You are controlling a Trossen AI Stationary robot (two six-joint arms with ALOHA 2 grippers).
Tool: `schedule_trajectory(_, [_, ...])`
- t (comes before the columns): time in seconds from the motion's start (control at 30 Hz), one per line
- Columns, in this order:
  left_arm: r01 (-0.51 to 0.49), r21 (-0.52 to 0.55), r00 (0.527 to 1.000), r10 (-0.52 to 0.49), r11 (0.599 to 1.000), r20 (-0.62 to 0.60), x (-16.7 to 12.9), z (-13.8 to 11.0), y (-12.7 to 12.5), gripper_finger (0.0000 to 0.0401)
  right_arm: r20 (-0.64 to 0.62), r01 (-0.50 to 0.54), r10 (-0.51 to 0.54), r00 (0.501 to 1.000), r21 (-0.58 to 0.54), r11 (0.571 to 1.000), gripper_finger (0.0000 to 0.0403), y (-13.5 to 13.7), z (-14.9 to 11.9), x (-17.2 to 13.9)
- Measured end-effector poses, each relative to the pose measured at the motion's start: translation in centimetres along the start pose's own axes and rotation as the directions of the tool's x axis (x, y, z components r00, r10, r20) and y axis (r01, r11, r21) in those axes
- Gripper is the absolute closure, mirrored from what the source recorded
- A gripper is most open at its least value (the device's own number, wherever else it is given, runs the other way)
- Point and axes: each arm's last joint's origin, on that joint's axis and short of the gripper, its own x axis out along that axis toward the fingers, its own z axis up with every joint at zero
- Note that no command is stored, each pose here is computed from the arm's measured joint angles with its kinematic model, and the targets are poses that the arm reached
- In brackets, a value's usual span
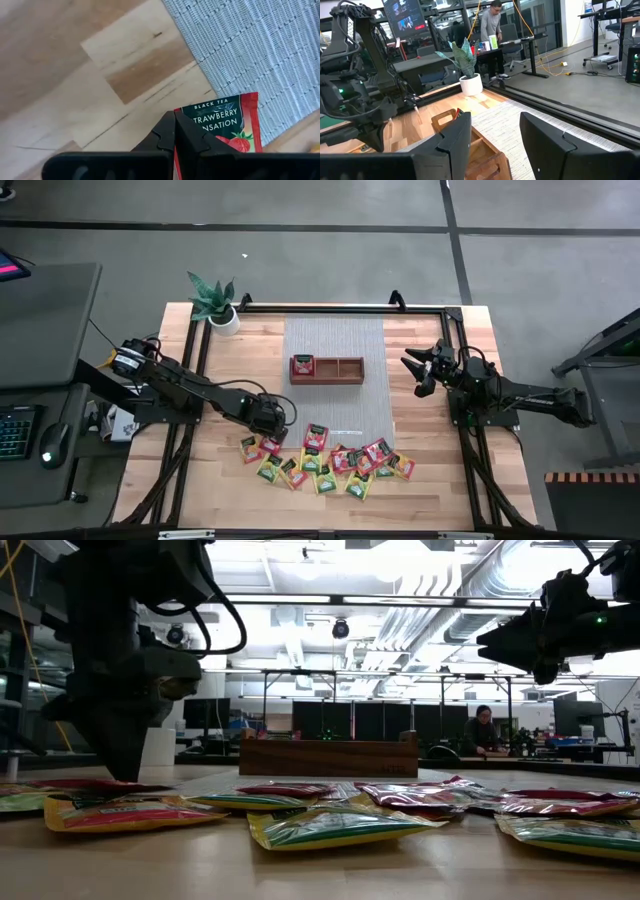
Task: Pick & Place Tea
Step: Put the red tea bag into the left section of the wooden organizer
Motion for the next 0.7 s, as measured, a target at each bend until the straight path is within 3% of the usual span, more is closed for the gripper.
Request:
schedule_trajectory(0.27, [0.021, 0.001, 0.999, -0.021, 1.0, 0.048, -1.5, 0.2, 0.5, 0.0401, 0.0, 0.0, 0.0, 1.0, 0.0, 1.0, 0.0238, 0.0, 0.0, 0.0])
schedule_trajectory(0.7, [0.188, 0.025, 0.946, -0.188, 0.982, 0.265, -7.1, 1.0, 1.3, 0.0401, 0.0, 0.0, 0.0, 1.0, 0.0, 1.0, 0.0238, 0.0, 0.0, 0.0])
